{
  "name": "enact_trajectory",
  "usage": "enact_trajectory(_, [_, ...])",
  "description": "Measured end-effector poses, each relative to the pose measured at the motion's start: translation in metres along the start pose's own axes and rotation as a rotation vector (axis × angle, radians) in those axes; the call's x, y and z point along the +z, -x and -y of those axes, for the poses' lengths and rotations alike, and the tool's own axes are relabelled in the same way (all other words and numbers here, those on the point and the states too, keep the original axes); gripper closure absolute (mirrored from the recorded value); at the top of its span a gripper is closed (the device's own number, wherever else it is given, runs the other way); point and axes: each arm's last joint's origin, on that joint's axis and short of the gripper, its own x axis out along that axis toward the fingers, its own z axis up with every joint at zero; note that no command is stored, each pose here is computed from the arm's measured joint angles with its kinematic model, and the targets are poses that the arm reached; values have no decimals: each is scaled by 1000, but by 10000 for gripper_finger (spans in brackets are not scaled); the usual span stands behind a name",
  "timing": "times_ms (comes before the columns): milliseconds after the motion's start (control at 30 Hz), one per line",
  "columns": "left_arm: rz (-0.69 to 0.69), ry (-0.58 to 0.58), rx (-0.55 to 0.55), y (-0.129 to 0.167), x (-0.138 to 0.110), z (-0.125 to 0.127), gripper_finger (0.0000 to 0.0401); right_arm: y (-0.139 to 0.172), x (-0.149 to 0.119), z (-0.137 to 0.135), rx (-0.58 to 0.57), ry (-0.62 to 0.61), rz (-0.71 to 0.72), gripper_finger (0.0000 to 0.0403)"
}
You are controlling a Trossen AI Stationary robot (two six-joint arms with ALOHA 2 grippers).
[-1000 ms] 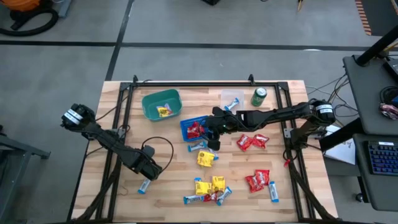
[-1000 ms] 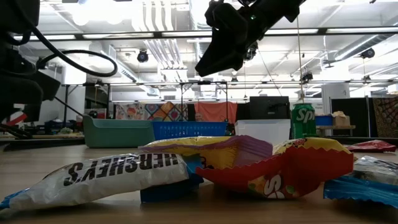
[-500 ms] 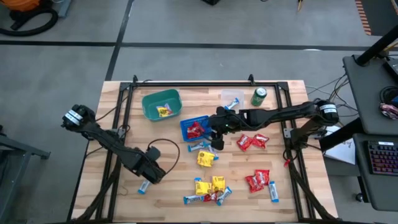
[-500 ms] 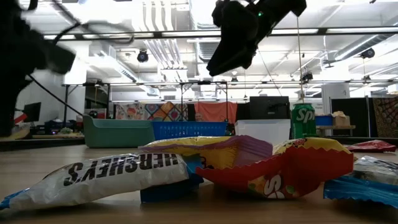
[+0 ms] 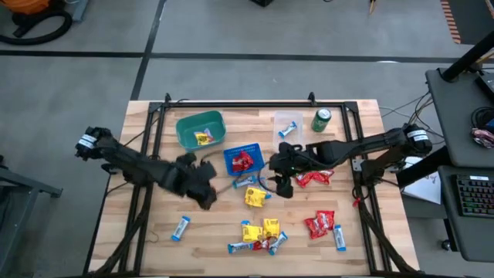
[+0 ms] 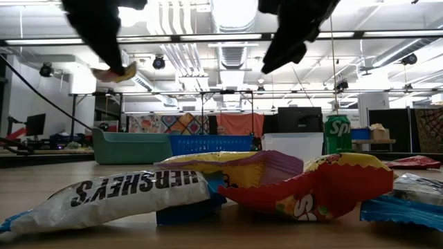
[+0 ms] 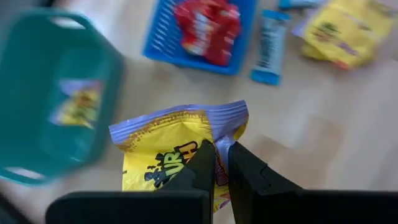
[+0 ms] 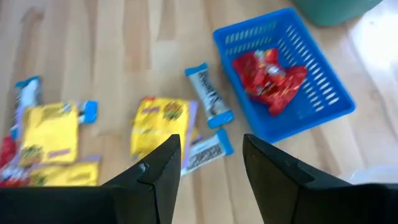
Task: Sort candy
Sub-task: Put the sour patch candy into the blue green bin
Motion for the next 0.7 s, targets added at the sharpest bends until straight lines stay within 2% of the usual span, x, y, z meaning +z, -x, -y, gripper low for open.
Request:
enact_trajectory(167, [-23,-53,71,-19,18,-44,398,4,-8,-16,26,16,-51,239])
enact_trajectory(300, [-51,-35,107,-41,26,-85,398,5,-12,-27,45,37,-63,239])
enact_trajectory(433, [-91,113,108,-71,29,-130,398,5,-15,-32,54,42,-67,239])
enact_trajectory(533, [-137,252,153,-95,25,-163,398,3,-17,-31,50,27,-74,239])
enact_trajectory(700, [-202,437,219,-121,12,-196,388,0,-20,-30,47,16,-73,239])
